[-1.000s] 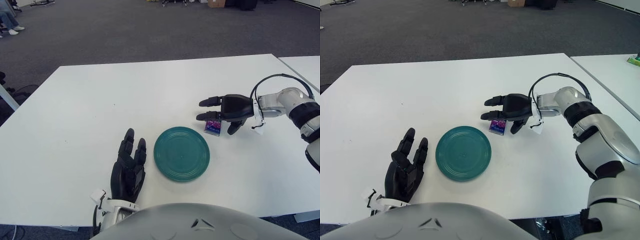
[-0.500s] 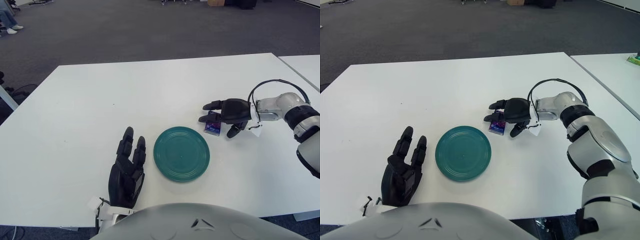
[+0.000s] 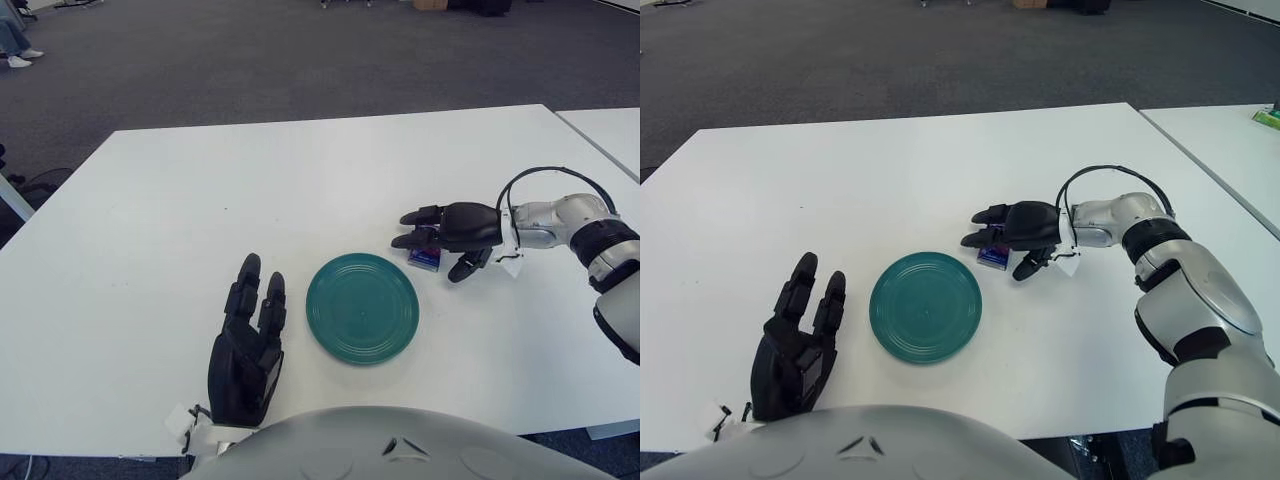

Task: Put the gum into the plate.

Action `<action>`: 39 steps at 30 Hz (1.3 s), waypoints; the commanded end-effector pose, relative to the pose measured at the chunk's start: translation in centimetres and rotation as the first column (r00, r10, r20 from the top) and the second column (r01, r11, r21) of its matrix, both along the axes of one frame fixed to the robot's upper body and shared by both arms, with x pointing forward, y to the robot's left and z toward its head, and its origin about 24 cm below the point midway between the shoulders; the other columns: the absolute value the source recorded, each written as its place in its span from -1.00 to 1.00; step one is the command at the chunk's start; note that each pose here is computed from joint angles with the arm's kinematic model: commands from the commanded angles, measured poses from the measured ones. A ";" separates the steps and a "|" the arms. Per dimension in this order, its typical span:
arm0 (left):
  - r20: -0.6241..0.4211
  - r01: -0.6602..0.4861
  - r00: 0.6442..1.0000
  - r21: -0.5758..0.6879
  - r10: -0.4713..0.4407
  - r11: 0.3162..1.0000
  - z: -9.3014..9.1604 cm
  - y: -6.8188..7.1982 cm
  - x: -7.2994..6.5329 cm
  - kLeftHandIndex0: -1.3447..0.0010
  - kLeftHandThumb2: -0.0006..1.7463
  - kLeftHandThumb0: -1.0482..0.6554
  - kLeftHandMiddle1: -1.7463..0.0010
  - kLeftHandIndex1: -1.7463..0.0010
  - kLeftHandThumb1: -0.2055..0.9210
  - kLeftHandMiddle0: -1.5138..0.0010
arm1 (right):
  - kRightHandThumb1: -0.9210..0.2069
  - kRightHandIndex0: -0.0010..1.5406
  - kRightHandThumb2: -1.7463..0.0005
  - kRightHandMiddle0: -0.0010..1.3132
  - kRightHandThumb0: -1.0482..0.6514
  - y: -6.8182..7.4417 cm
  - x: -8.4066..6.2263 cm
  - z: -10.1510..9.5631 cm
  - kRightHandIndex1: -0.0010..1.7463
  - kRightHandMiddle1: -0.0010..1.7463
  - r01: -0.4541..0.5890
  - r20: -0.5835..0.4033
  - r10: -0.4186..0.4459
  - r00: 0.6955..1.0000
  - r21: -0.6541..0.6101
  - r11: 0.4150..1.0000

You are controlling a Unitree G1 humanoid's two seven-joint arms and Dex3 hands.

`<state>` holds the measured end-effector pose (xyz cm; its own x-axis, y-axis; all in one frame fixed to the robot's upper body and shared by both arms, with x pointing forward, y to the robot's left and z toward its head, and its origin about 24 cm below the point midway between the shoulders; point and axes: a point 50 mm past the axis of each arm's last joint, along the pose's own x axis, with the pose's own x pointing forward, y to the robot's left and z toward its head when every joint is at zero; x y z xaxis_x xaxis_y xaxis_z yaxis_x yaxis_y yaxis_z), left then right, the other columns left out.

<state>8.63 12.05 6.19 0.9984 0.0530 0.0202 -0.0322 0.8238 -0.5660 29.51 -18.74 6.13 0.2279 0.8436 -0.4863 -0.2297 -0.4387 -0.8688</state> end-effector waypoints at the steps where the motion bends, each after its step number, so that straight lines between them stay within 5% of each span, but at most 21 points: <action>1: -0.117 -0.016 0.993 -0.148 -0.002 0.989 0.9 -1.7 -2.8 1.00 0.03 -1.00 0.99 0.71 1.00 0.97 | -1.00 -0.91 0.03 -1.00 -1.00 0.2 -0.2 0.4 -0.99 -0.81 0.003 -0.005 -0.002 1.000 0.050 0.999; 16: -0.173 -0.013 0.985 -0.189 -0.020 0.982 1.6 -1.5 -2.5 1.00 0.03 -1.00 0.98 0.67 1.00 0.94 | -1.00 -0.83 0.09 -1.00 -0.97 0.3 -0.3 0.2 -0.97 -0.63 0.001 -0.009 -0.001 1.000 0.024 1.000; 18: -0.183 -0.017 0.983 -0.198 -0.020 0.980 1.7 -1.5 -2.5 1.00 0.03 -1.00 0.98 0.64 1.00 0.92 | -1.00 -0.63 0.17 -1.00 -0.92 0.5 -0.3 0.4 -0.85 -0.35 0.011 -0.008 -0.011 1.000 0.058 0.998; 19: -0.187 -0.020 0.982 -0.202 -0.019 0.979 1.8 -1.5 -2.5 1.00 0.02 -1.00 0.98 0.62 1.00 0.91 | -1.00 -0.66 0.20 -1.00 -0.90 0.6 -0.3 0.5 -0.57 -0.18 0.015 -0.007 -0.015 1.000 0.074 0.997; 21: -0.196 -0.029 0.980 -0.211 -0.014 0.977 1.9 -1.5 -2.5 1.00 0.01 -1.00 0.98 0.55 1.00 0.88 | -1.00 -0.79 0.29 -1.00 -0.82 0.6 -0.3 0.6 0.33 0.35 0.028 -0.003 -0.028 1.000 0.104 0.994; 24: -0.206 -0.045 0.978 -0.217 -0.001 0.975 2.1 -1.4 -2.5 1.00 0.00 -1.00 0.97 0.44 1.00 0.82 | -1.00 -0.71 0.41 -0.95 -0.73 0.6 -0.3 0.7 0.78 0.76 0.056 0.004 -0.057 0.998 0.150 0.987; 32: -0.233 -0.083 0.972 -0.218 0.030 0.972 2.6 -1.2 -2.5 1.00 -0.02 -0.99 0.93 0.13 1.00 0.60 | -1.00 -0.45 0.60 -0.76 -0.56 0.6 -0.3 0.8 0.99 0.99 0.091 0.007 -0.095 0.995 0.214 0.972; 35: -0.238 -0.090 0.970 -0.211 0.038 0.973 2.6 -1.2 -2.5 0.98 -0.03 -0.97 0.92 0.03 1.00 0.50 | -0.75 -0.42 0.27 -0.58 -0.33 0.6 -0.4 0.8 1.00 0.98 0.096 0.009 -0.100 0.995 0.218 0.971; 39: -0.236 -0.092 0.971 -0.209 0.041 0.974 2.7 -1.1 -2.6 0.94 -0.03 -0.96 0.88 -0.03 1.00 0.38 | -0.64 -0.42 0.12 -0.50 -0.25 0.7 -0.4 0.7 1.00 0.98 0.097 0.015 -0.102 0.995 0.213 0.972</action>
<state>8.28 13.05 6.77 0.9766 0.1413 -0.1619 -0.2113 0.7693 -0.6030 28.92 -18.44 6.45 0.3168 0.8949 -0.3144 -0.2592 -0.2372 -0.9362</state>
